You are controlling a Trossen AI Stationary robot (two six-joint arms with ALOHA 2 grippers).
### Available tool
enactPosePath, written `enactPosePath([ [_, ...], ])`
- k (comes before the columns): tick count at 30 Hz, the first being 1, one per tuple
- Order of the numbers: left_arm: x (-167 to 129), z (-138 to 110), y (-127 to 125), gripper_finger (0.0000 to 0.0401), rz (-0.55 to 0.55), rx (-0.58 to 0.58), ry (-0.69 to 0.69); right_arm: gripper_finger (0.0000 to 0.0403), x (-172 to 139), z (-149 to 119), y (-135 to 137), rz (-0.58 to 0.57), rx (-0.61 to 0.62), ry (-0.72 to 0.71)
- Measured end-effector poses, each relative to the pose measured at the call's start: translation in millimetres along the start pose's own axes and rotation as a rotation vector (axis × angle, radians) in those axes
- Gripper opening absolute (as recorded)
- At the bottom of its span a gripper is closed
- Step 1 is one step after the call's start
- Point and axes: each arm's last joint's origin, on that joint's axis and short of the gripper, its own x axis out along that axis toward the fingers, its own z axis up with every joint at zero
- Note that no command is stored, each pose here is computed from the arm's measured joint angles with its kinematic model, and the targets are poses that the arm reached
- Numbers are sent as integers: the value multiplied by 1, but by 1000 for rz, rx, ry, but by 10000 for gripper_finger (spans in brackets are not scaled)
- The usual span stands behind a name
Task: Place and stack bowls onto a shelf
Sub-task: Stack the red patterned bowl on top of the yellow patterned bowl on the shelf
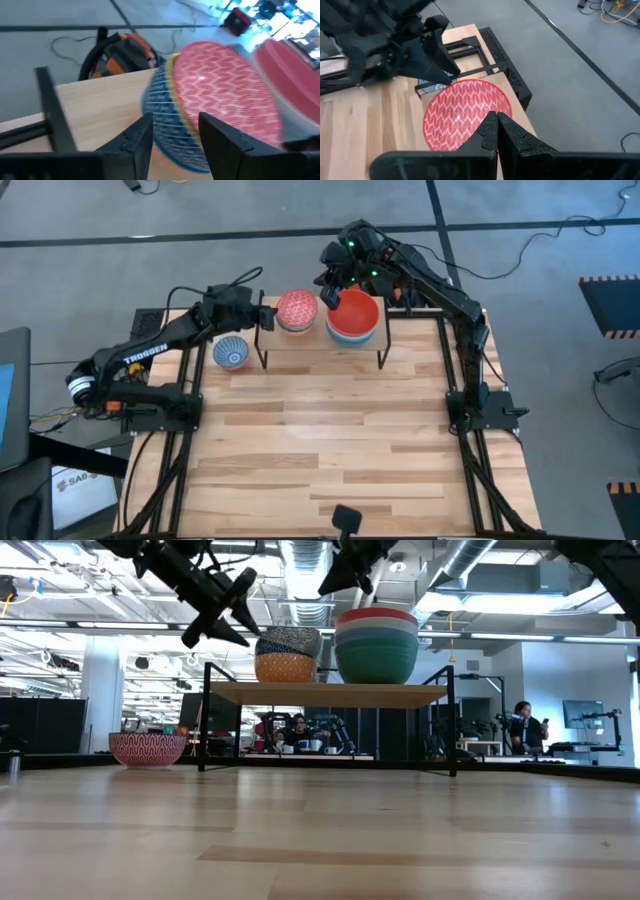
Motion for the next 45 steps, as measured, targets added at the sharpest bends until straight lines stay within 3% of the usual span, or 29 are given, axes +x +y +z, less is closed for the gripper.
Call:
enactPosePath([
  [12, 15, -7, 7, 138, 42, -17, 59, 20, 32, -12, -12, 74, -71, 42],
  [19, 0, 12, -2, 138, 0, -25, -11, 20, 42, -15, -10, 150, -116, 40],
  [27, -11, 26, -10, 138, -10, -8, -33, 20, 56, -23, -20, 149, -134, 76],
  [45, -11, 23, -8, 138, 19, -5, 5, 20, 58, -30, -42, 107, -123, 108],
])
